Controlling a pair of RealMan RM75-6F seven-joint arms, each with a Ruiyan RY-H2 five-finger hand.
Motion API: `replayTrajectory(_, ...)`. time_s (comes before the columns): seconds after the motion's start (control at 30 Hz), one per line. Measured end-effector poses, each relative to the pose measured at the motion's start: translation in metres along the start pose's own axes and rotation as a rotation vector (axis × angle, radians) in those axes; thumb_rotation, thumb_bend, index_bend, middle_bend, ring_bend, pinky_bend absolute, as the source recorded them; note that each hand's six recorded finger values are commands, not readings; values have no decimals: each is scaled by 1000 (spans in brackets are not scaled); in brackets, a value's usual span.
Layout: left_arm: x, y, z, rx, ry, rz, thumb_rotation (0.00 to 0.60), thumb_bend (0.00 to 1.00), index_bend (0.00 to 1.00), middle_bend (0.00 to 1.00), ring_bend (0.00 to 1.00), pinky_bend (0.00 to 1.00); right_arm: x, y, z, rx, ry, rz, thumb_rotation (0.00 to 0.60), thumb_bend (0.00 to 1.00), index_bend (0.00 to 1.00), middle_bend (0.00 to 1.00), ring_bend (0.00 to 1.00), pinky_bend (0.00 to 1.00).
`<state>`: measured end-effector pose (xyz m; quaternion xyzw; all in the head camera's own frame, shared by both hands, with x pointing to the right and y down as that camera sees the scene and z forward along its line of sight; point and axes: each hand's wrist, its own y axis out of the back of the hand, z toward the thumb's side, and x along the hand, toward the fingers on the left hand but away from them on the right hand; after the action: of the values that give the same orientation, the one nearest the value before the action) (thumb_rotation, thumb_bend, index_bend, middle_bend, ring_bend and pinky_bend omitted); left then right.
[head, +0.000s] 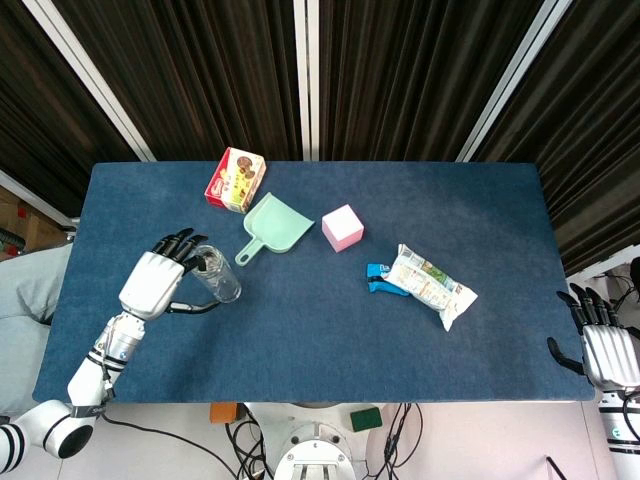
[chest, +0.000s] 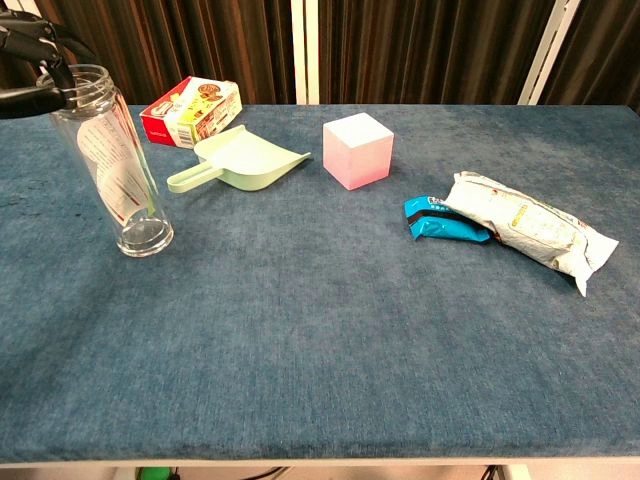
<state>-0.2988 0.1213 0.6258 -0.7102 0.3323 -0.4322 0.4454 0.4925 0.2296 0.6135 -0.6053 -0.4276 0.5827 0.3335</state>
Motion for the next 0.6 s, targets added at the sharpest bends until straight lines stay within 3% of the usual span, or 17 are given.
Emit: replayTrajectory(0.6, 1, -4, 5, 73, -23, 8, 35, 0, 487, 161, 91, 214, 0, -3, -2, -2, -5, 9, 600, 327, 155, 36, 0, 113)
